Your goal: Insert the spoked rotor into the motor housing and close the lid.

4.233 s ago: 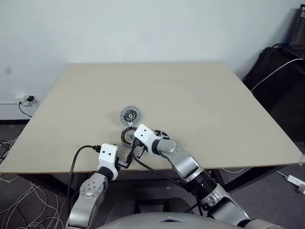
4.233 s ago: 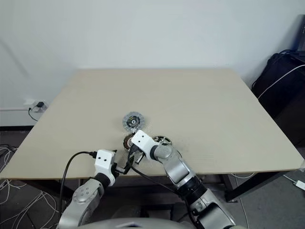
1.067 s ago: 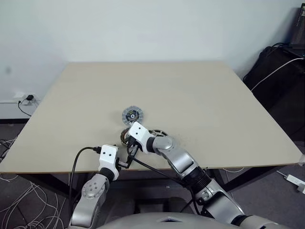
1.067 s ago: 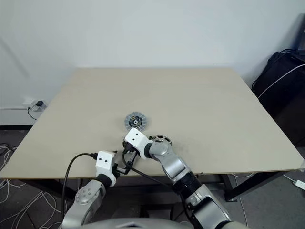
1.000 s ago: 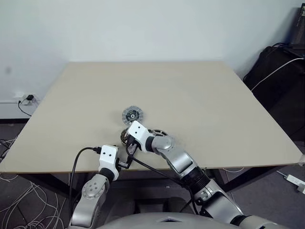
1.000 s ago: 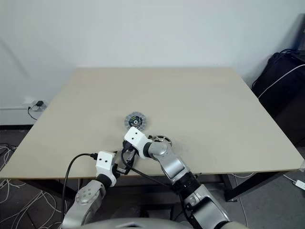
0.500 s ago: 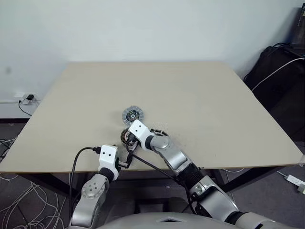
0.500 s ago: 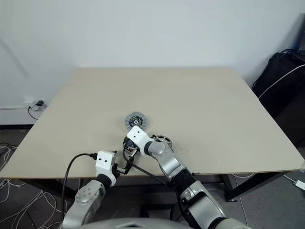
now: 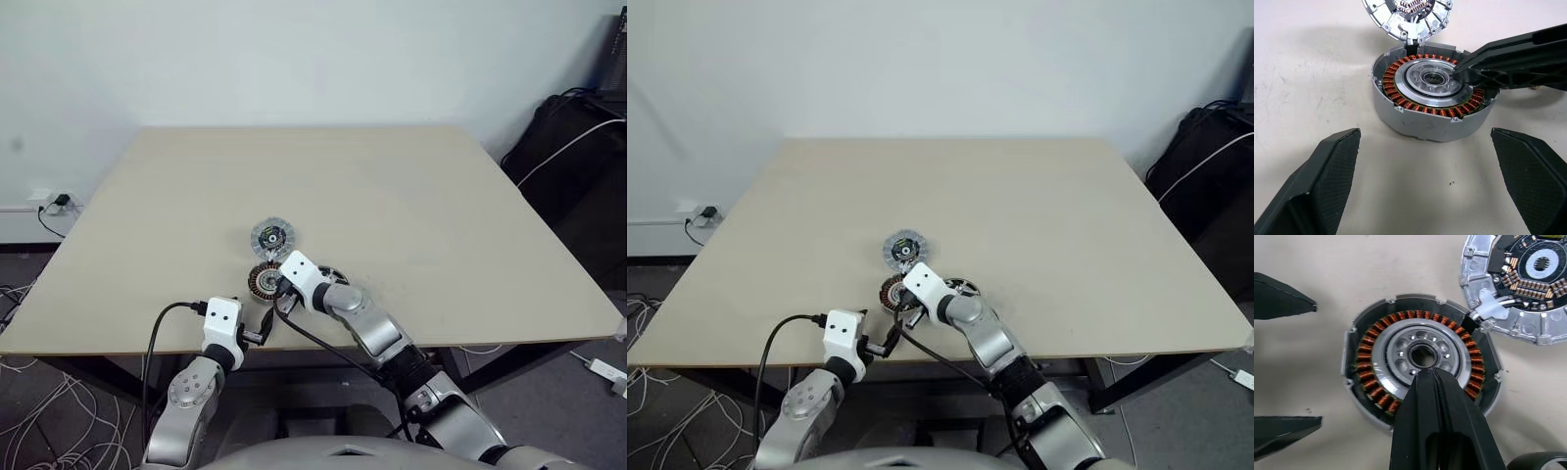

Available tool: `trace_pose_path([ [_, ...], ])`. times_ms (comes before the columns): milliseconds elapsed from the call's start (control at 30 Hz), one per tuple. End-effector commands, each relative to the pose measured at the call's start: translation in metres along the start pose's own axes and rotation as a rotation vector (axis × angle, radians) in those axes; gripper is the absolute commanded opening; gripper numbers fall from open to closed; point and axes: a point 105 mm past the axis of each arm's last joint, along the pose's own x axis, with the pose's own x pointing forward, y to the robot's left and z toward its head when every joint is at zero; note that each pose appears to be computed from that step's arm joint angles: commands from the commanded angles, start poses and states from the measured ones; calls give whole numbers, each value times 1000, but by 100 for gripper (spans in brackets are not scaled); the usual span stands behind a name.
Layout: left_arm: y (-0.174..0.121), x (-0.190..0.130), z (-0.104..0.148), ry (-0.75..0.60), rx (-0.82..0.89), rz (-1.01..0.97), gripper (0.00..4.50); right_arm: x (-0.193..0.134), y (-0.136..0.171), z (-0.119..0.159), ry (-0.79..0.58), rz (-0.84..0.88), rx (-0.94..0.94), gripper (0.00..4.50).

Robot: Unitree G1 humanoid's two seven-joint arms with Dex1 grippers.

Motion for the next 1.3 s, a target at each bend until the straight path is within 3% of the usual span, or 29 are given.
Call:
trace_pose_path([
  [33, -3, 2, 19, -67, 22, -10, 450, -8, -6, 49, -204, -41, -14, 3],
  [167, -2, 1, 22, -77, 24, -2, 450, -32, -25, 73, -358, -142, 40, 3],
  [333, -5, 0, 22, -78, 24, -9, 450, -67, -46, 55, -340, -260, 46, 3],
  [467, -9, 2, 22, -73, 31, -34, 450, -96, -48, 24, -253, -324, 27, 124],
  [667, -14, 6, 21, -58, 41, -77, 450, -112, -25, 1, -171, -260, -29, 319],
  [767, -14, 7, 22, -54, 46, -89, 450, -117, -17, 0, -183, -213, 31, 319],
  [900, -15, 7, 21, -44, 47, -101, 450, -121, -8, -13, -190, -112, 430, 319],
  [1033, -14, 6, 20, -40, 46, -101, 450, -125, -7, -22, -190, -103, 650, 319],
  [1300, -11, 4, 19, -33, 45, -95, 450, -129, -12, -20, -204, -143, 664, 319],
])
